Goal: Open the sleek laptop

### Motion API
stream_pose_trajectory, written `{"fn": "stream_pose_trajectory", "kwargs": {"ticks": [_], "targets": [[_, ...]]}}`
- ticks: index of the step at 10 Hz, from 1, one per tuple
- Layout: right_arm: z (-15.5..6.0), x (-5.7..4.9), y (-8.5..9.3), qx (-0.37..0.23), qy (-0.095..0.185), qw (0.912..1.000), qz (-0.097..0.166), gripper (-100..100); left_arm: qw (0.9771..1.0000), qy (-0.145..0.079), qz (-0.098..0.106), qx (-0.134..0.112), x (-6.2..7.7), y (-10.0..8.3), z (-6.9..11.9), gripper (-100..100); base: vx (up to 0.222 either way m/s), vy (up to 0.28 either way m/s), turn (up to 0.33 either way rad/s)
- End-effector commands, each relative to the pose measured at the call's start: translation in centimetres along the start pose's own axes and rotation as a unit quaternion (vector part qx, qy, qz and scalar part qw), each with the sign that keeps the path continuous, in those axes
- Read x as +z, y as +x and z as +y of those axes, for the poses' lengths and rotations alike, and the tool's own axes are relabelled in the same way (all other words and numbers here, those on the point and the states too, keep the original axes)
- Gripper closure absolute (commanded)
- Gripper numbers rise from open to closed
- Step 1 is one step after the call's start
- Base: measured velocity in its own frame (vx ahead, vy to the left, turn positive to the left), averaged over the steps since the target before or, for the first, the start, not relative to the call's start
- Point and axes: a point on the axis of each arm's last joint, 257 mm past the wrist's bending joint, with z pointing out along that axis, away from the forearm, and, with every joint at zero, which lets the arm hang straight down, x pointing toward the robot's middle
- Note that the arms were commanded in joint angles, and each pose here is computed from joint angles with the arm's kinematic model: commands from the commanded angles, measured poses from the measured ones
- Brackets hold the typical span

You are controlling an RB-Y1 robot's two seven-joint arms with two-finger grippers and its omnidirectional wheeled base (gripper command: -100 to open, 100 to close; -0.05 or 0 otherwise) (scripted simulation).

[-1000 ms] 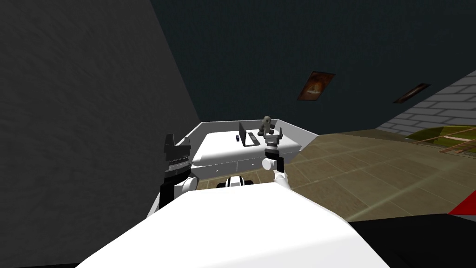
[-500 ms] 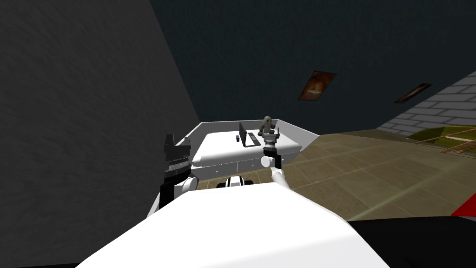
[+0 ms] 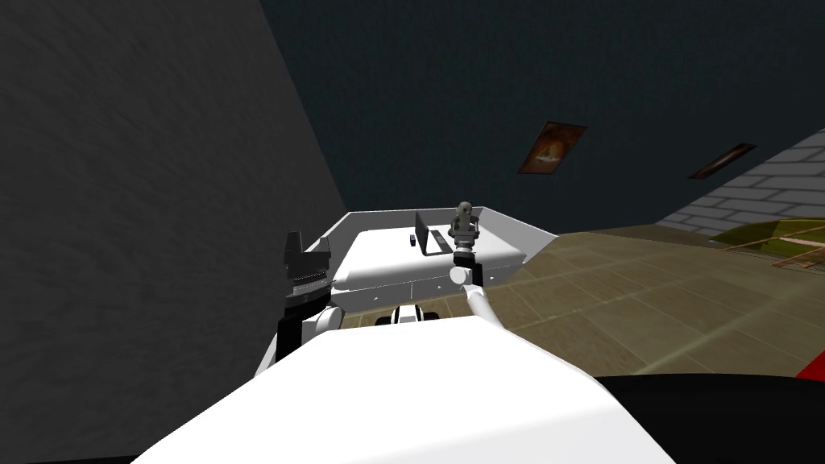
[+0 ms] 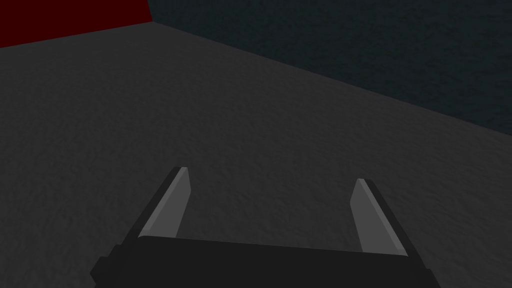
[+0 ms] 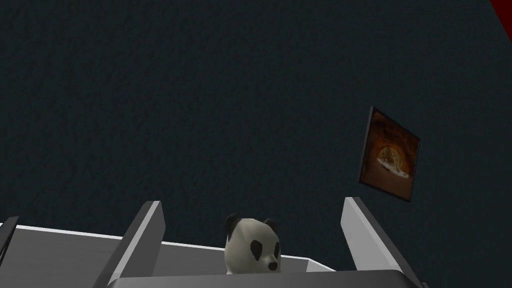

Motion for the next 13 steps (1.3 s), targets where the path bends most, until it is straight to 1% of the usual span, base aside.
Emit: {"fn": "stream_pose_trajectory", "kwargs": {"ticks": [1, 2, 3, 4, 6, 7, 10, 11, 13], "targets": [[-1.3, 0.6, -1.8, 0.065, 0.007, 0.9975, -0.026, -100, 1.0, 0.0, 0.0, 0.0, 0.0, 0.0, 0.0, 0, 0.043, 0.004, 0.029], [-1.2, 0.6, -2.1, 0.075, 0.004, 0.9967, -0.031, -100, 1.0, 0.0, 0.0, 0.0, 0.0, 0.0, 0.0, 0, 0.034, 0.006, 0.017], [-1.8, 0.8, -3.0, 0.106, 0.007, 0.9934, -0.045, -100, 1.0, 0.0, 0.0, 0.0, 0.0, 0.0, 0.0, 0, 0.032, 0.008, 0.022], [-1.8, 0.8, -3.1, 0.108, 0.006, 0.993, -0.046, -100, 1.0, 0.0, 0.0, 0.0, 0.0, 0.0, 0.0, 0, 0.026, 0.006, 0.014], [-3.1, 0.9, -4.9, 0.166, 0.008, 0.9832, -0.075, -100, 1.0, 0.0, 0.0, 0.0, 0.0, 0.0, 0.0, 0, 0.036, 0.008, 0.033], [-3.1, 0.9, -5.1, 0.172, 0.007, 0.9821, -0.078, -100, 1.0, 0.0, 0.0, 0.0, 0.0, 0.0, 0.0, 0, 0.037, 0.006, 0.023], [-5.1, 0.5, -8.0, 0.254, 0.005, 0.9591, -0.124, -100, 1.0, 0.0, 0.0, 0.0, 0.0, 0.0, 0.0, 0, 0.047, 0.006, 0.045], [-5.1, 0.5, -8.1, 0.258, 0.003, 0.9577, -0.127, -100, 1.0, 0.0, 0.0, 0.0, 0.0, 0.0, 0.0, 0, 0.043, 0.004, 0.019], [-6.6, -0.1, -9.9, 0.309, -0.002, 0.9377, -0.158, -100, 1.0, 0.0, 0.0, 0.0, 0.0, 0.0, 0.0, 0, 0.036, 0.007, 0.04]]}}
